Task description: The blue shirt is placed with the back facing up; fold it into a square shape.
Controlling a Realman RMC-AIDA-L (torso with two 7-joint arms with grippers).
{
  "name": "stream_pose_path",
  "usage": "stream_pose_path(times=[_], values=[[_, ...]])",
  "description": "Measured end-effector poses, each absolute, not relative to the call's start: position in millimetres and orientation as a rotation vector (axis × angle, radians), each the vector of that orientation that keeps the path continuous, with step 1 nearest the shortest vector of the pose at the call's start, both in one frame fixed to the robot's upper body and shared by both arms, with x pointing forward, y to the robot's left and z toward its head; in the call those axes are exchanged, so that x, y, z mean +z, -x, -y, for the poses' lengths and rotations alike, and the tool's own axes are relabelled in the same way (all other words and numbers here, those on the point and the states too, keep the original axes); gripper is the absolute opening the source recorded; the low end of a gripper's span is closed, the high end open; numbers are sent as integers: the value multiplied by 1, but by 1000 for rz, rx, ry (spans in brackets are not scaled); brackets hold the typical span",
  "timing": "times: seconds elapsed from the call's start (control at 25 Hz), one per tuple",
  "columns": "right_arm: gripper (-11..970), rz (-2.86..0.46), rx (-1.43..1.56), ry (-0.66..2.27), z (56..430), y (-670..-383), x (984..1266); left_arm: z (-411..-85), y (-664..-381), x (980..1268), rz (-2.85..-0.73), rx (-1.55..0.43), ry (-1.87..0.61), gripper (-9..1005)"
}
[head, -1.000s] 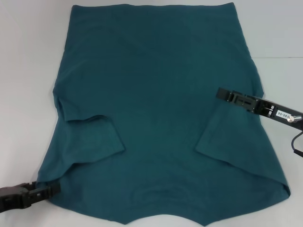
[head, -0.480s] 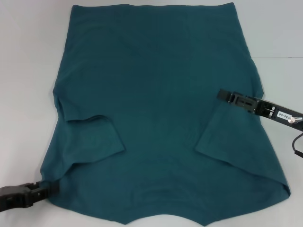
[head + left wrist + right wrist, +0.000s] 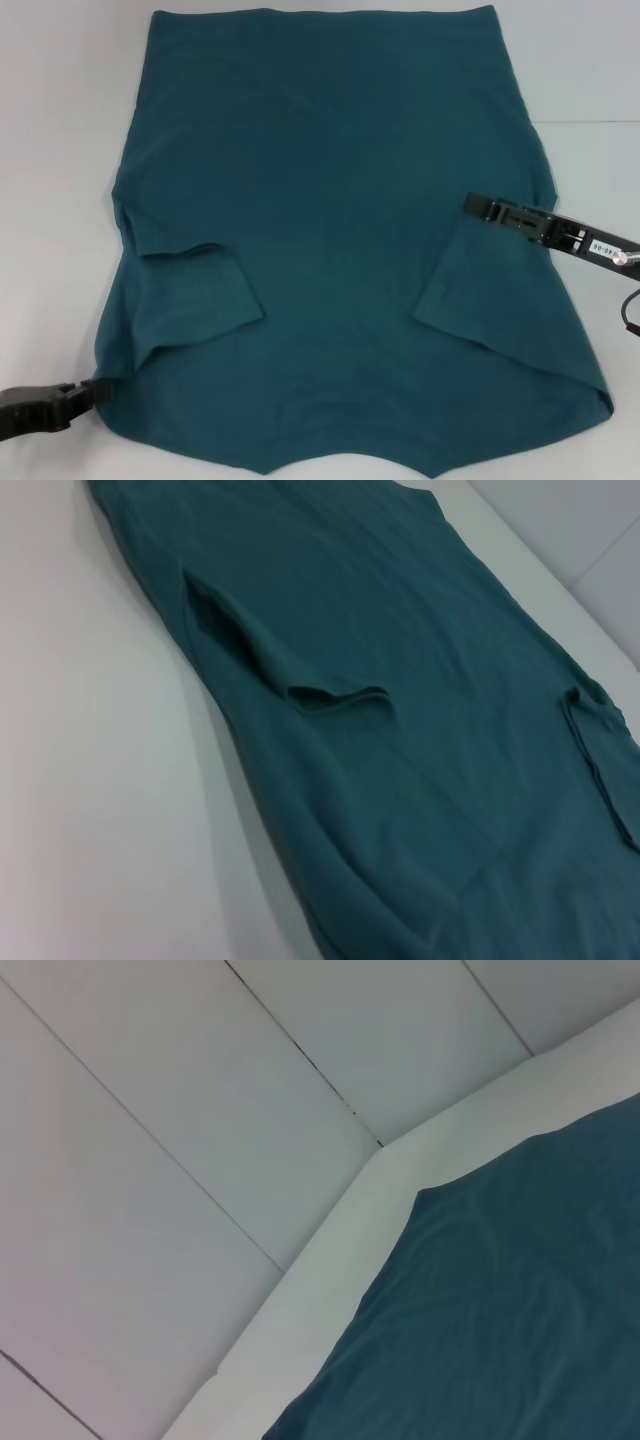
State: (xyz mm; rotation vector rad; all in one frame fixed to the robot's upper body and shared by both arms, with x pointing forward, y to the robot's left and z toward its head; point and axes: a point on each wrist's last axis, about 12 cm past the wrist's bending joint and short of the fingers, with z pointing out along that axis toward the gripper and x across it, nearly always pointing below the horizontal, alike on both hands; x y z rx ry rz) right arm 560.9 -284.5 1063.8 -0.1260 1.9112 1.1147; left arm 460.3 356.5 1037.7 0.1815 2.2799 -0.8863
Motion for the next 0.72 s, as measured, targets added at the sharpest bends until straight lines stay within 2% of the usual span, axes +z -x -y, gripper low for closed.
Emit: stream_pose_path(times=[0.12,0.44,0.72], values=[[875,-1916,1111,122,286,-559,1063,-357,-460,1038,-2281,-887,-176,64],[869,-2047,1128,137,305,-551,1060,-361,-461,1043,-2255,-892,-152,26],[864,-2207,1124,58,344,-532,1064,-359,-466,1049,-2205,-933,-147,16]])
